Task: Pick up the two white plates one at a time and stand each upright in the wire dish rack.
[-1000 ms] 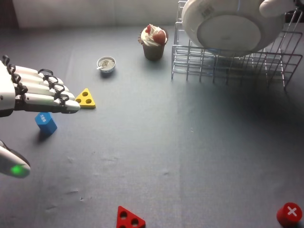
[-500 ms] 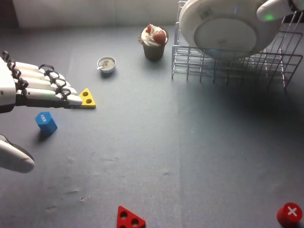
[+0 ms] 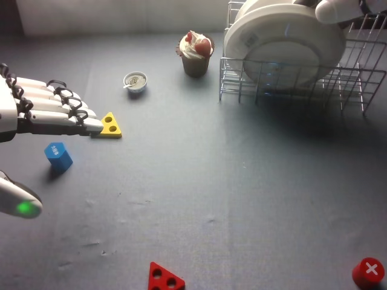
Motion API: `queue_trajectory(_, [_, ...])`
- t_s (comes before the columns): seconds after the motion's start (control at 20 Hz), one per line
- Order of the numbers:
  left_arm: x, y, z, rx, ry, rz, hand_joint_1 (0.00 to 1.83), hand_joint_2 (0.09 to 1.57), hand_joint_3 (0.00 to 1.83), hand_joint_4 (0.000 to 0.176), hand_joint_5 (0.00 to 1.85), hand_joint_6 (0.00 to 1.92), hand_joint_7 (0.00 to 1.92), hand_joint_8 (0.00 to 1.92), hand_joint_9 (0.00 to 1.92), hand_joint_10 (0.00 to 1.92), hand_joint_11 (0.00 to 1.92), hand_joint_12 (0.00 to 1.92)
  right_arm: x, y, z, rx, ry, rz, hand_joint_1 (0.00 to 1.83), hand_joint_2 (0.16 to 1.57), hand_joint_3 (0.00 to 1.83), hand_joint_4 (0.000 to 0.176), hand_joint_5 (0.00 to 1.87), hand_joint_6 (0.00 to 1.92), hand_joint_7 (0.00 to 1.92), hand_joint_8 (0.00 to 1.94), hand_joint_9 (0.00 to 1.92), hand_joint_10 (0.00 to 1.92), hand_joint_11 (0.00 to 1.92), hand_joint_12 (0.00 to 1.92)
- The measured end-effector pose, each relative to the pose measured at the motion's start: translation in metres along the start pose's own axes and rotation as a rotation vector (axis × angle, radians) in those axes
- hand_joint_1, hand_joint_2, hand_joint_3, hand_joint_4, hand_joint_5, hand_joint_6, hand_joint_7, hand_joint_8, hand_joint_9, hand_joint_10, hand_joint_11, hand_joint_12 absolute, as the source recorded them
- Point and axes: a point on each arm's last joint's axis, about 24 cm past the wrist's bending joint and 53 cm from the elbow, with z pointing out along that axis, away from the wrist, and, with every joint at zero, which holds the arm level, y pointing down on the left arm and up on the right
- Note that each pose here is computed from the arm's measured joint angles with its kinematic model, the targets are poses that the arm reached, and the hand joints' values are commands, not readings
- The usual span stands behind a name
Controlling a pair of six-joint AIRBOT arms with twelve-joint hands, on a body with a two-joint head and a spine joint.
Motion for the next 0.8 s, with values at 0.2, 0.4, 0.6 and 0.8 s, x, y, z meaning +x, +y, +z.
queue_trajectory(0.2, [-0.001,0.000,0.000,0.000,-0.004,-0.004,0.00,0.95,0.00,0.000,0.13,0.00,0.18,0.00,0.18,0.01,0.21,0.00,0.005,0.003,0.000,-0.012,0.019,0.001,0.91,0.95,0.00,0.000,0.67,0.00,0.62,0.00,0.64,0.00,0.69,0.13])
queue_trajectory(0.4, [0.001,-0.002,0.002,0.003,-0.003,-0.011,0.00,0.94,0.00,0.000,0.12,0.00,0.16,0.00,0.16,0.00,0.19,0.00,0.014,0.010,0.000,-0.034,0.055,-0.007,0.90,0.94,0.00,0.000,0.63,0.01,0.67,0.02,0.65,0.00,0.66,0.11])
queue_trajectory(0.6, [0.002,-0.004,0.002,0.008,-0.001,-0.010,0.00,0.95,0.00,0.000,0.11,0.00,0.16,0.00,0.16,0.00,0.18,0.00,0.017,0.036,-0.005,-0.101,0.072,0.020,0.89,0.95,0.01,0.000,0.63,0.00,0.66,0.00,0.64,0.00,0.68,0.11])
queue_trajectory(0.8, [0.002,-0.004,0.002,0.008,-0.001,-0.010,0.00,0.95,0.00,0.000,0.13,0.01,0.18,0.01,0.17,0.01,0.20,0.01,0.028,0.058,-0.010,-0.164,0.120,-0.015,0.75,0.96,0.01,0.000,0.54,0.00,0.56,0.00,0.55,0.00,0.63,0.08])
